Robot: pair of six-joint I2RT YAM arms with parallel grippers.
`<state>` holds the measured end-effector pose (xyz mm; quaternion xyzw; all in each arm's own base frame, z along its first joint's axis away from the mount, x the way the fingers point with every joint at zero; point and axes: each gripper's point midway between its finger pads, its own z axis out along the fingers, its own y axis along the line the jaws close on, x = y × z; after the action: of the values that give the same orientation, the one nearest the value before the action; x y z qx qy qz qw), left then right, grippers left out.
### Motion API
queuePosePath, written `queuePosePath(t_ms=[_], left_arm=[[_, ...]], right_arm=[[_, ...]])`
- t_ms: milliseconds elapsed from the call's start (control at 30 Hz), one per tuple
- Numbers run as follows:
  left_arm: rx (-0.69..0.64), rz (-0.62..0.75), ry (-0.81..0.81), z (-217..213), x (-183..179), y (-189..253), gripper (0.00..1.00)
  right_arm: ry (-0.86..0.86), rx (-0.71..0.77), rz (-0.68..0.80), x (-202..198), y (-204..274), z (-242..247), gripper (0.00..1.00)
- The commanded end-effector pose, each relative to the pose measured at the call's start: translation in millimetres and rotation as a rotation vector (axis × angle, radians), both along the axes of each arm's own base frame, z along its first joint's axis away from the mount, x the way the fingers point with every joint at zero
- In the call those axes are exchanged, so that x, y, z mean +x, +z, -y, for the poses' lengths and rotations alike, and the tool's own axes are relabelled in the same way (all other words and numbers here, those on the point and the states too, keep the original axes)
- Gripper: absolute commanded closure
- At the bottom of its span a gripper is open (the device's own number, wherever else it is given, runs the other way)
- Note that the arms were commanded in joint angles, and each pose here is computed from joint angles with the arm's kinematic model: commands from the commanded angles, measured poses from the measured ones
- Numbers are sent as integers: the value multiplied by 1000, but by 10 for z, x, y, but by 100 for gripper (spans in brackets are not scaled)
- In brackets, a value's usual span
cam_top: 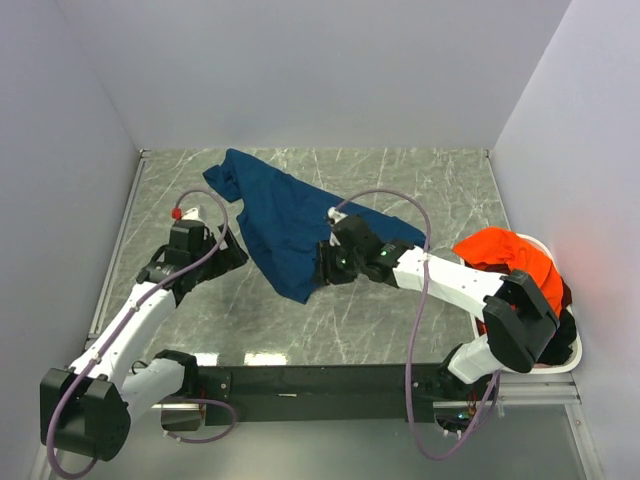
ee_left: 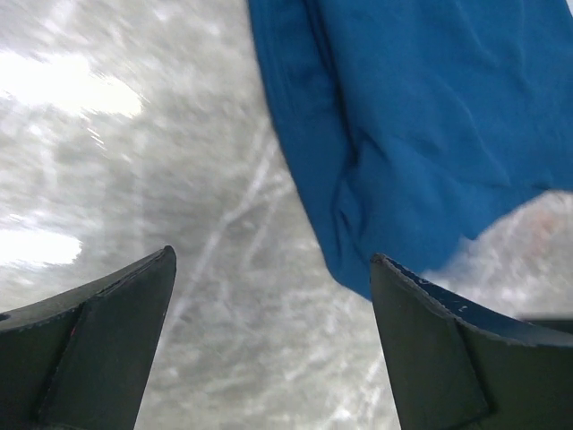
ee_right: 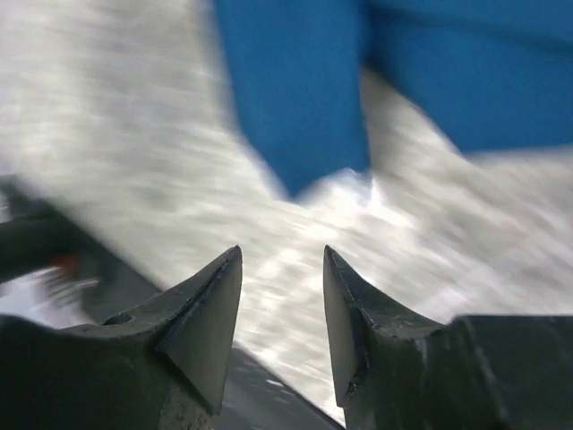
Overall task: Fold and stack the t-shirts
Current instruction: Flatten the tshirt out
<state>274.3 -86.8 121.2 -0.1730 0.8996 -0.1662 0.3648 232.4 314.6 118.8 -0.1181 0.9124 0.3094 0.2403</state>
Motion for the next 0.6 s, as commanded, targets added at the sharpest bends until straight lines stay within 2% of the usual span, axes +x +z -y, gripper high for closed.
queuePosePath(t_ms=[0,100,233,300,433,500,567], left_arm=[[-82,-40,-50,241,-113,-49,5],[-86,-91,-102,485,-200,-165,5],[-47,-151,-159,797,-258,-331,11],[-43,-163,-173,878,-234,-351,18],[45,-191,-147,878,-91,-527,39],[65,-179,-142,905,5,-521,45],[92,-194,-142,918,55,-591,56]], right_arm=[[-128,-172,62,116,-106,457,51],[-197,-248,134,270,-41,708,48],[-249,-290,187,412,53,934,49],[-248,-281,201,428,91,982,49],[-224,-247,204,371,100,967,50],[-222,-237,201,328,75,987,50],[-215,-233,190,275,23,998,50]])
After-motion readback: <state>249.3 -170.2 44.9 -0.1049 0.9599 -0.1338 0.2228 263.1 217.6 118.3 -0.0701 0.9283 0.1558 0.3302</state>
